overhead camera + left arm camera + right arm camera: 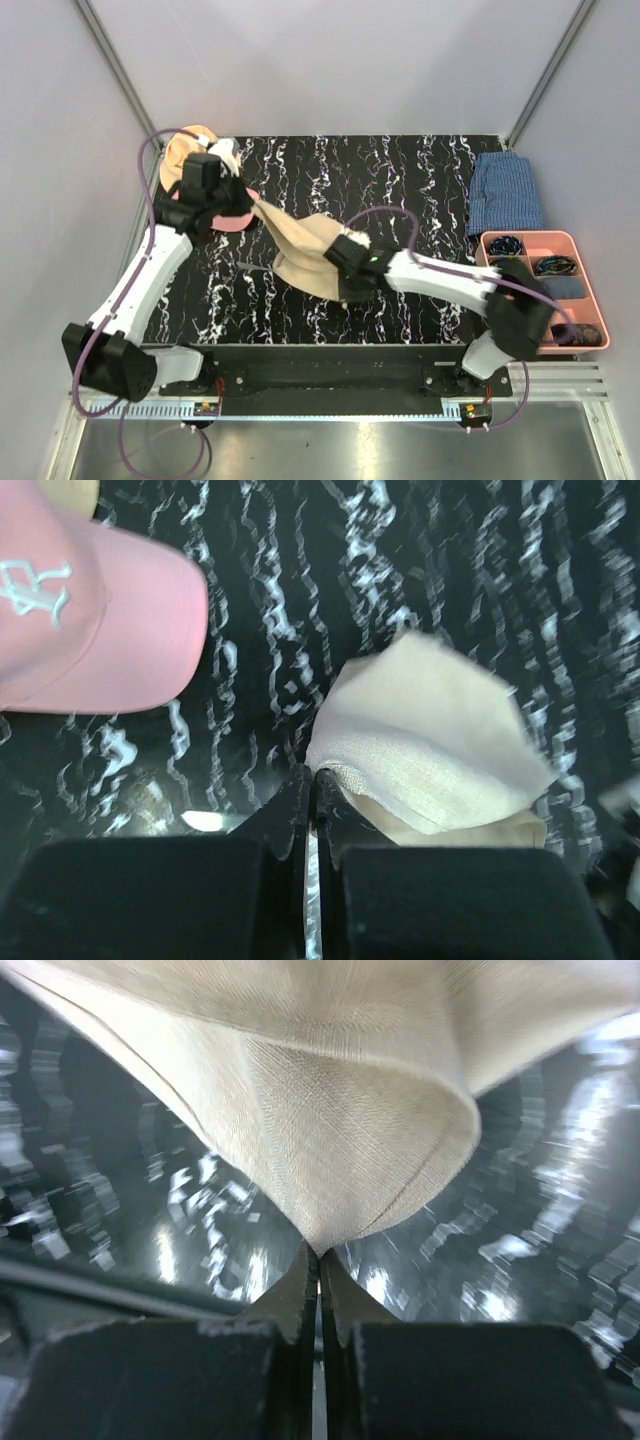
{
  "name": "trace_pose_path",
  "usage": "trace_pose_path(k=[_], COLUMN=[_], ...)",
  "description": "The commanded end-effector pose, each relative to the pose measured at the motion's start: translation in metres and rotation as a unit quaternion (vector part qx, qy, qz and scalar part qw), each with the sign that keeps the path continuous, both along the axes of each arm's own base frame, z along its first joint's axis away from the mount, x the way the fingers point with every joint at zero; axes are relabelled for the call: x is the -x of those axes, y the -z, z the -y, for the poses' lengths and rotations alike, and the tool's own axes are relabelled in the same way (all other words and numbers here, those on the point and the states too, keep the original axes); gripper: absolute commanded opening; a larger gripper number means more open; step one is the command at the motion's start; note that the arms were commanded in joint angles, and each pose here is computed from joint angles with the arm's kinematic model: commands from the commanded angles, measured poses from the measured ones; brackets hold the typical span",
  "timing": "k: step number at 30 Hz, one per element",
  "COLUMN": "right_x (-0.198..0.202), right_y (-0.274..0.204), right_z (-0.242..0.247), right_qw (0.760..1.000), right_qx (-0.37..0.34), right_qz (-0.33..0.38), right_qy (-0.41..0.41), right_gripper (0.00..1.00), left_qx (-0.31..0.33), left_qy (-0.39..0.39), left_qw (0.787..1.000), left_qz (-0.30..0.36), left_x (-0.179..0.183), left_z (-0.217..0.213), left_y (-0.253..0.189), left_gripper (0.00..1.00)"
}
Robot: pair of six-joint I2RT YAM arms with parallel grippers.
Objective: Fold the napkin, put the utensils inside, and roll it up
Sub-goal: Flatten the napkin out
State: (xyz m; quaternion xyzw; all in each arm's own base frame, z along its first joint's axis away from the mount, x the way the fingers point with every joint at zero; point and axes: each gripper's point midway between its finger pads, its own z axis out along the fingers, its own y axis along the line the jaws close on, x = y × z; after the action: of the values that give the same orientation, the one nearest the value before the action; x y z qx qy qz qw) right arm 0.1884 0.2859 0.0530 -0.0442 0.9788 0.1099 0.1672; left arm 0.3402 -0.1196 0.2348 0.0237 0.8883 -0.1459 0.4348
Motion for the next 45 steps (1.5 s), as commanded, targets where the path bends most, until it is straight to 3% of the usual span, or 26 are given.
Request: trace_pose_path(k=[1, 7, 11, 16, 23, 34, 40, 44, 45], right_x=[-0.014, -0.048, -0.092, -0.118, -0.098, -0.036, -0.034, -0.072, -0.093], right_y=[-0.098, -0.189, -0.249, -0.327, -0.436, -0.526, -0.545, -0.524, -0.503], right_z=[0.042, 0.107, 0.164, 0.195, 0.221, 0.241, 0.242, 0.226, 0.217], right_qw=[0.992, 0.971, 0.938, 0.894, 0.828, 0.751, 0.738, 0.753, 0.767], right_qx=[0.000, 0.032, 0.084, 0.129, 0.082, 0.022, 0.014, 0.061, 0.090], right_qz=[0.122, 0.235, 0.321, 0.412, 0.535, 0.655, 0.670, 0.650, 0.630], right_qy=[0.013, 0.043, 0.098, 0.118, 0.145, 0.077, 0.078, 0.078, 0.074], right_gripper=[0.00, 0.00, 0.00, 0.00, 0.00, 0.00, 0.00, 0.00, 0.00], left_qx=[0.144, 0.251, 0.279, 0.292, 0.295, 0.317, 0.340, 0.346, 0.346], left_qy=[0.030, 0.067, 0.049, 0.040, 0.032, 0.039, 0.032, -0.003, -0.018], left_qw=[0.989, 0.965, 0.957, 0.952, 0.942, 0.905, 0.885, 0.888, 0.889], left_qz=[0.030, 0.038, 0.065, 0.083, 0.159, 0.279, 0.317, 0.304, 0.299], left_x=[-0.033, -0.062, -0.086, -0.090, -0.050, 0.053, 0.084, 0.052, 0.040], left_z=[0.032, 0.051, 0.033, 0.024, 0.015, 0.006, 0.000, -0.005, -0.008], left_y=[-0.062, -0.114, -0.148, -0.175, -0.239, -0.329, -0.349, -0.321, -0.313], left_gripper=[0.00, 0.00, 0.00, 0.00, 0.00, 0.00, 0.00, 0.00, 0.00])
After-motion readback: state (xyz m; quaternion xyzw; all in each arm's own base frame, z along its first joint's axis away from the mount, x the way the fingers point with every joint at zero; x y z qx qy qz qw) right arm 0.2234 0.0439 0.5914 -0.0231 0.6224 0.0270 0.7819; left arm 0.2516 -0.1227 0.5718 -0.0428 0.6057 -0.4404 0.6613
